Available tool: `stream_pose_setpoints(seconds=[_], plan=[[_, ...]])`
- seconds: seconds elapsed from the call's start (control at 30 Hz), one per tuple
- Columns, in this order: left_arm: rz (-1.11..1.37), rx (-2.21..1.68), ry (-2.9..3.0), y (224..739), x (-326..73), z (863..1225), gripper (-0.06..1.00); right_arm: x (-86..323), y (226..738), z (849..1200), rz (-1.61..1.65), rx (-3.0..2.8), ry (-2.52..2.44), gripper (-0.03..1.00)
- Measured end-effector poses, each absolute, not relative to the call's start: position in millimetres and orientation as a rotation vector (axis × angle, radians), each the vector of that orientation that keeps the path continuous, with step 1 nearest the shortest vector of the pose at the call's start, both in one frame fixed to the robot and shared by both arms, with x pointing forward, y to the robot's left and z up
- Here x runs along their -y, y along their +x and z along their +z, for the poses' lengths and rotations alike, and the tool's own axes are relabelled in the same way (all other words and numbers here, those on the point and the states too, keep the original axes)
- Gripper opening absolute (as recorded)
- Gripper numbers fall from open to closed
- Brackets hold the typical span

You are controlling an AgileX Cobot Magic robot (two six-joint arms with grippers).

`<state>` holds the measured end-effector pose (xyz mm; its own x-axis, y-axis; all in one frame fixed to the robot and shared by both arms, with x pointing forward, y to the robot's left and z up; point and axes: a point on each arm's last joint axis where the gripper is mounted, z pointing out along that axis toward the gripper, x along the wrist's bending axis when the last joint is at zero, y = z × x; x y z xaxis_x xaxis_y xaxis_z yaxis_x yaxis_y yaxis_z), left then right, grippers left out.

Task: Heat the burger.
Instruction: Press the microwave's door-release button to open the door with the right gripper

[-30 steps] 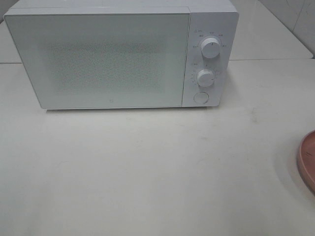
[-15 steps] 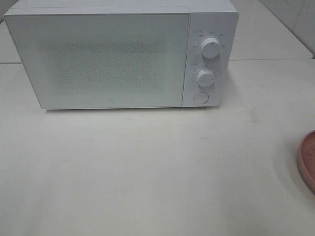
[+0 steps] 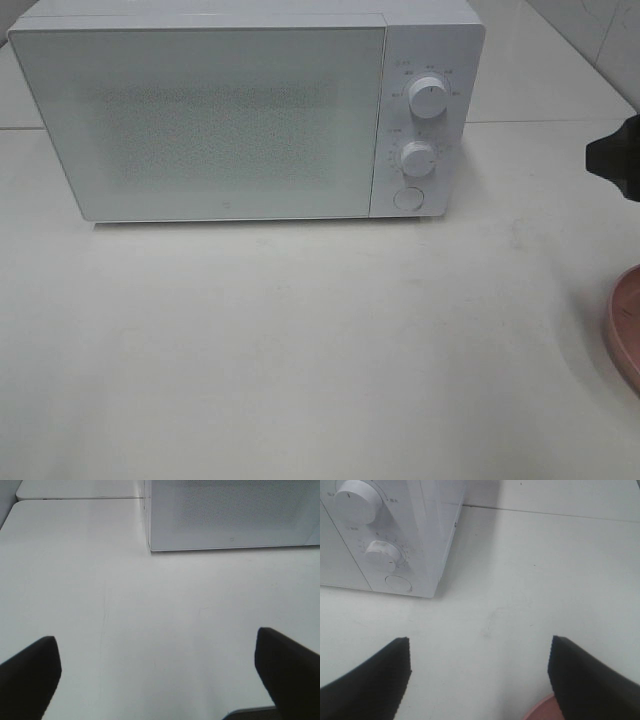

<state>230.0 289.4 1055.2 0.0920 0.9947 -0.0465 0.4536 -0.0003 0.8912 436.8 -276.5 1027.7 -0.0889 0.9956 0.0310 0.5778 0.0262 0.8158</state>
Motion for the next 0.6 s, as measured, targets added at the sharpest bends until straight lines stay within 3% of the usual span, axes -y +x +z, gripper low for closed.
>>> stream_pose_setpoints(seconds=[0.6], plan=[[0.855,-1.474,1.571,230,-289,1055,0.97,273,448,981,1.046,-1.578,1.491,0.74]])
